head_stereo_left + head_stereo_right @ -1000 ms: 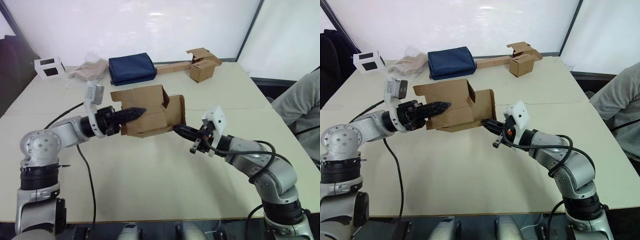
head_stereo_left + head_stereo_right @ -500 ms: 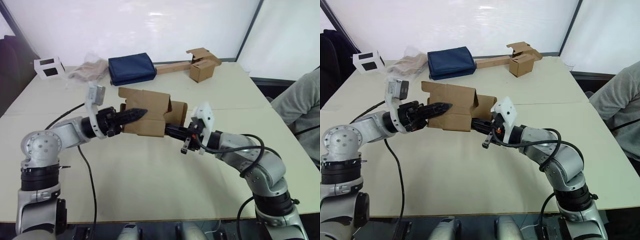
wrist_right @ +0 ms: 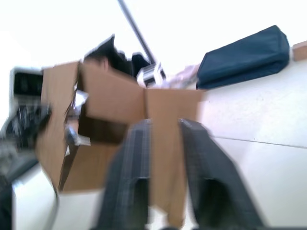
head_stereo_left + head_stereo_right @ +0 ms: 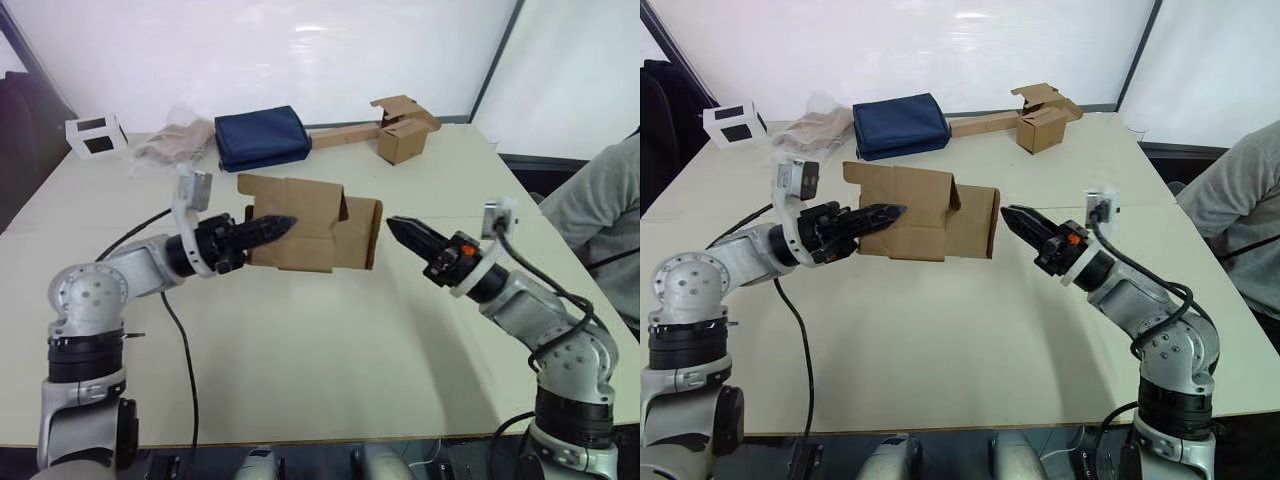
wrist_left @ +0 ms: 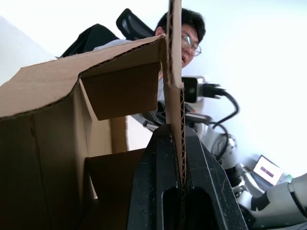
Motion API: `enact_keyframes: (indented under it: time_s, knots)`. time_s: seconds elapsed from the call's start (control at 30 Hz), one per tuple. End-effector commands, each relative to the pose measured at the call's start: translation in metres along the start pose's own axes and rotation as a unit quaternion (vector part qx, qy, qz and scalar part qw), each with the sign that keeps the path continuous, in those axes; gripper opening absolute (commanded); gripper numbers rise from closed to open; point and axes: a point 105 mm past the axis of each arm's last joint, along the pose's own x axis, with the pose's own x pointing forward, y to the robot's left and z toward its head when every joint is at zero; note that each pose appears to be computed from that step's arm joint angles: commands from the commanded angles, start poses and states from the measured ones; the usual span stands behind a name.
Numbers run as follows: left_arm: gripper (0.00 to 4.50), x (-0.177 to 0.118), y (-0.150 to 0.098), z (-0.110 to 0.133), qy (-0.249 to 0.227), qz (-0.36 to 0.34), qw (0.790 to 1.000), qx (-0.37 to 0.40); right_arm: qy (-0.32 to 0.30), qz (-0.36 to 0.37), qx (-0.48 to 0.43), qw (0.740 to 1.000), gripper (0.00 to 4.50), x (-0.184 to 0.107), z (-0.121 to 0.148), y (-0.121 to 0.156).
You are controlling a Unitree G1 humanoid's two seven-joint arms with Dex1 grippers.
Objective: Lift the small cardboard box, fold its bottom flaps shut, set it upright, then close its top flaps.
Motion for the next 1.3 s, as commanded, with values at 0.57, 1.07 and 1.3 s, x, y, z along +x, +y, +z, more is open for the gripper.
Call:
enact_keyframes:
  time_s: [0.57, 1.07, 1.3]
  knots:
    - [0.00, 0.008, -0.012, 0.029, -0.072, -0.026, 0.997, 0.006, -0.126, 0.111, 0.204, 0.964, 4.45, 0.024, 0.003, 0.039]
    - [0.00, 0.012, -0.009, 0.033, -0.084, -0.022, 0.996, 0.011, -0.117, 0.121, 0.198, 0.966, 3.34, 0.022, 0.003, 0.058]
    - [0.00, 0.014, -0.011, 0.035, -0.085, -0.023, 0.996, 0.011, -0.097, 0.106, 0.176, 0.974, 1.91, 0.026, -0.005, 0.056]
